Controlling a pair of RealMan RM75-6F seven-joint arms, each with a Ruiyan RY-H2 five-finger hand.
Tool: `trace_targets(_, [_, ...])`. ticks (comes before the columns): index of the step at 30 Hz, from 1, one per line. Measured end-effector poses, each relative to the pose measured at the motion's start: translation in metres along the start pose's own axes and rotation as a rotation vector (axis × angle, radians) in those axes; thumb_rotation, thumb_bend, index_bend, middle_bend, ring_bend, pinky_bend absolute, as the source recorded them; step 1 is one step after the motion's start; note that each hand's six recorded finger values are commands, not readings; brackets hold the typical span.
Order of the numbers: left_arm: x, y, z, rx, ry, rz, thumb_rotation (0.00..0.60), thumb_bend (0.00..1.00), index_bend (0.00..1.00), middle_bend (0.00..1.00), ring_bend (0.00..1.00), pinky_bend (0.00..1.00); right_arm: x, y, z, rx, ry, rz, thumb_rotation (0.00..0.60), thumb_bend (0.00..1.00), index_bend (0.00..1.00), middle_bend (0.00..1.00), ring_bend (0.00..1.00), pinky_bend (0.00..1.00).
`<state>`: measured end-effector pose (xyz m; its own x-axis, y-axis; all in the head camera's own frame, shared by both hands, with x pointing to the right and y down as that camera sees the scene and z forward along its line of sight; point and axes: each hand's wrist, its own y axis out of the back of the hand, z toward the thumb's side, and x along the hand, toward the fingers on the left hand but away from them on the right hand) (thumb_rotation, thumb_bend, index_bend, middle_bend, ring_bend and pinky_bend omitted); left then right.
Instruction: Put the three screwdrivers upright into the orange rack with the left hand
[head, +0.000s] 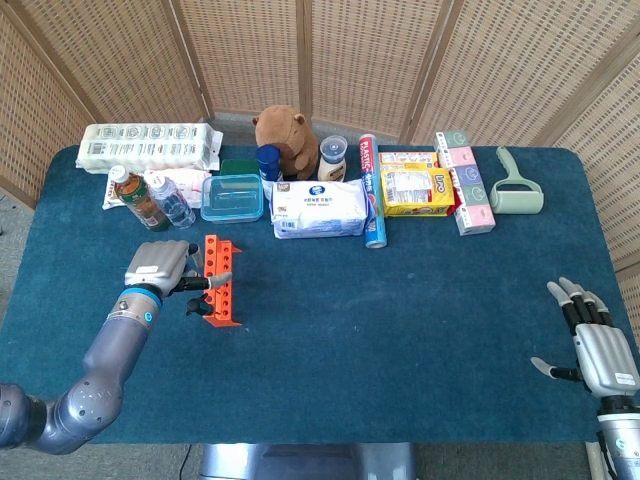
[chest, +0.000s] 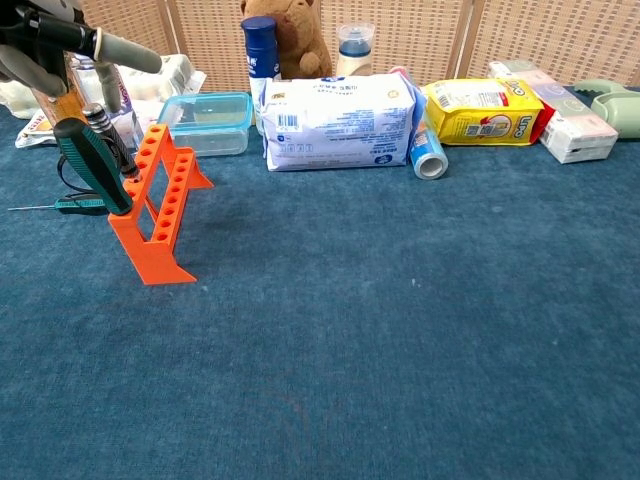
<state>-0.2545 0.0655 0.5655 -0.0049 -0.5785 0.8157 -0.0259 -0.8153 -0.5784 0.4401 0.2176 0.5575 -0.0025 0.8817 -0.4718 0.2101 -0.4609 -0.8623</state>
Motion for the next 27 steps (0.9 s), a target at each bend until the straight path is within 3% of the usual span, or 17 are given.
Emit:
trace_targets(14, [-0.002, 0.013, 0.003, -0.050, -0.089, 0.099, 0.000, 0.00, 0.37, 1.00, 1.00, 1.00, 0.000, 0.000, 0.000, -0.001, 0.001, 0.000, 0.600, 0.02, 0.00, 0.03, 0.01, 0.01])
trace_targets(27, [-0.002, 0.004, -0.021, -0.079, -0.060, 0.042, 0.000, 0.00, 0.37, 1.00, 1.00, 1.00, 0.000, 0.000, 0.000, 0.000, 0.001, 0.000, 0.600, 0.02, 0.00, 0.03, 0.01, 0.01])
